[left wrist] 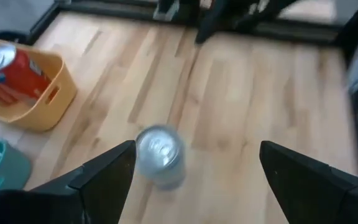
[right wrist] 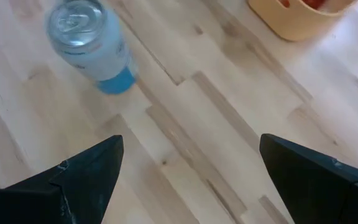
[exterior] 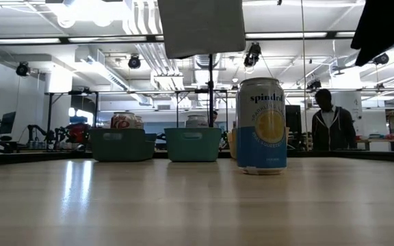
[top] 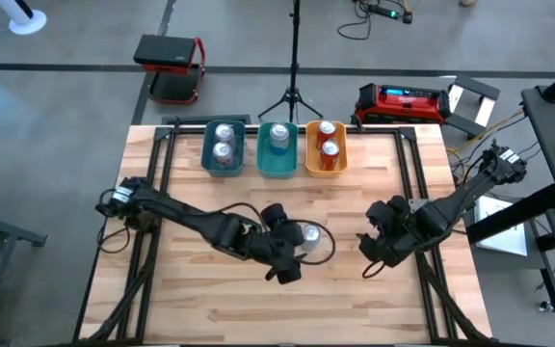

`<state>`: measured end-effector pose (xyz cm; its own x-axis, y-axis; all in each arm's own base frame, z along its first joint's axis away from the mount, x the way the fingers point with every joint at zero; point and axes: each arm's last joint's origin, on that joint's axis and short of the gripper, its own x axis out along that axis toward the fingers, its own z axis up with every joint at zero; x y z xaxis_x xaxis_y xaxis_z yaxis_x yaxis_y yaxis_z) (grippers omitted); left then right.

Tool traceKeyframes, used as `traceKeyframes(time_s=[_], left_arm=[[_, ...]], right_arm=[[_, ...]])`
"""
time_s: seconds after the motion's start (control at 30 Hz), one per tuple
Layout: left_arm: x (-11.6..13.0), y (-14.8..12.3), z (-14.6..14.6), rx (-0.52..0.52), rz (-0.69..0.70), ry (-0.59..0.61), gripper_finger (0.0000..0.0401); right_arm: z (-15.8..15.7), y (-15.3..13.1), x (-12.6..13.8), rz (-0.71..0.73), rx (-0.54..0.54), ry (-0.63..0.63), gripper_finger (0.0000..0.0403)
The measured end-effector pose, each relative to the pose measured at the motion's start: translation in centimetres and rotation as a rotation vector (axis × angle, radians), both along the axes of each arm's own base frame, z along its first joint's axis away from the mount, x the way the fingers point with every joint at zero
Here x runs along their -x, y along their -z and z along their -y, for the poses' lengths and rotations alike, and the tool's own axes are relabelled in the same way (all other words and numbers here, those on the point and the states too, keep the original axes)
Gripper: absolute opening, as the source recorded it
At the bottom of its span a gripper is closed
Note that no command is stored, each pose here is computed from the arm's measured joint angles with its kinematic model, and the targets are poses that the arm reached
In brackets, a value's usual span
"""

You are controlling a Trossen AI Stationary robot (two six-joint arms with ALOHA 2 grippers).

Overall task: Sort soda cans
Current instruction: Put the blue-white soda can into the green bin

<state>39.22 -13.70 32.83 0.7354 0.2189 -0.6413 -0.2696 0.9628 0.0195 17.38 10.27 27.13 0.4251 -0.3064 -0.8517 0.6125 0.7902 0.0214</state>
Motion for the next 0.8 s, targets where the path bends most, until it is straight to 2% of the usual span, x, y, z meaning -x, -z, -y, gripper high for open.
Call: traceKeyframes(time_s=[0.17, 0.4, 0.53, 0.8], left_arm=[[-0.3, 3.1, -0.9, -0.011, -0.064, -0.037, 0.0327], [-1.1, 7.0, -1.6, 0.011, -0.046, -0.046, 0.0327], [-1.6, 8.5, -1.9, 0.031, -0.060, -0.059, 0.0327], [-2.0, 10.4, -3.2, 0.023, -0.066, -0.180, 0.0327]], right_arm=[[0.1, 0.5, 0.1, -0.004, -0.004, 0.029, 0.0373], [0.2, 0.5, 0.1, 0.006, -0.003, 0.049, 0.0373], [0.2, 0.5, 0.1, 0.017, -0.018, 0.078, 0.0373], [0.1, 0.5, 0.1, 0.033, -0.038, 0.106, 0.0373]])
